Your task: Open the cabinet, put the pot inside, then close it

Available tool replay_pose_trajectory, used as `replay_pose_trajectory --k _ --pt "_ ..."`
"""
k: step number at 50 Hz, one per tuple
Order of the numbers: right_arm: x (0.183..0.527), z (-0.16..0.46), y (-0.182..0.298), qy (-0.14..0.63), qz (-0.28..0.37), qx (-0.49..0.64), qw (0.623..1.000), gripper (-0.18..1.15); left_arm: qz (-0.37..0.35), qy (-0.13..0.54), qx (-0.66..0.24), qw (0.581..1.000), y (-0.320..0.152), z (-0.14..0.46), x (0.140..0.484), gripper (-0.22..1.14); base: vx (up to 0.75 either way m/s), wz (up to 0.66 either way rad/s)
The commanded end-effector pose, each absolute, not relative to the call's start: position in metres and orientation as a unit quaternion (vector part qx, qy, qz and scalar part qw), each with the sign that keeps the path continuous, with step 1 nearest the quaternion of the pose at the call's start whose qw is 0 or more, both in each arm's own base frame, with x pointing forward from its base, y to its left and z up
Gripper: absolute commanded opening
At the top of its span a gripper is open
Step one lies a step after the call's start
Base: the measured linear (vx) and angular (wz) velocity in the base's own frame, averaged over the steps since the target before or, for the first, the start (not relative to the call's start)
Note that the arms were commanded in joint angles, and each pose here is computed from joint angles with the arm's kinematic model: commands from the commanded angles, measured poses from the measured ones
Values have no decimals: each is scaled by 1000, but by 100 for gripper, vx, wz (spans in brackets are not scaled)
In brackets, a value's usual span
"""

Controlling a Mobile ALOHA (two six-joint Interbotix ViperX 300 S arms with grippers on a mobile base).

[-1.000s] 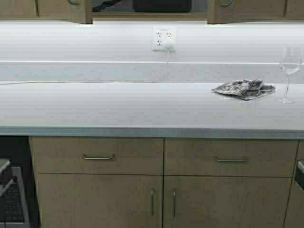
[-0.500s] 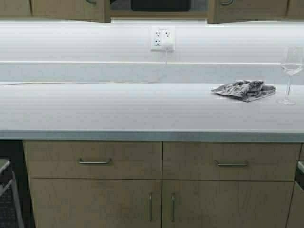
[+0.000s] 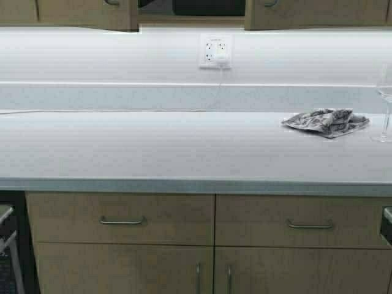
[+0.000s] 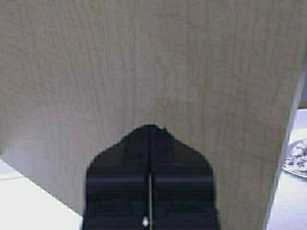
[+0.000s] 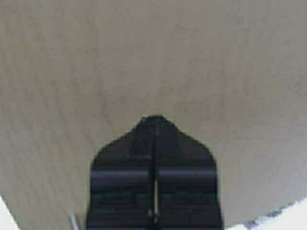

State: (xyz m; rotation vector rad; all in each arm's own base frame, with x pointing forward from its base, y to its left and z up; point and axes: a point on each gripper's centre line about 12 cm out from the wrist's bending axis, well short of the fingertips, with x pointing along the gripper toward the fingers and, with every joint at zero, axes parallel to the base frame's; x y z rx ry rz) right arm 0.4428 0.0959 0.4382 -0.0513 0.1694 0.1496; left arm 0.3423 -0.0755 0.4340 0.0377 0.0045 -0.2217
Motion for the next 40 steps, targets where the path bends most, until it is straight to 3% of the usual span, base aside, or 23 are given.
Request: replay_pose_trajectory --k 1,12,21,34,40 --pt "412 455 96 63 84 -23 994 7 -114 -18 19 993 -74 445 325 4 13 1" --pt "344 430 109 81 127 -26 988 7 -145 -11 17 989 -92 438 312 4 12 0" --pt "303 415 114 86 155 -18 984 7 -148 -4 15 989 -103 439 342 4 12 -2" --pt "284 424 106 66 156 -13 985 7 -169 10 1 986 -138 439 398 4 8 -1" --pt "280 423 104 70 155 -13 985 7 -179 16 -2 984 -144 437 390 4 5 -1"
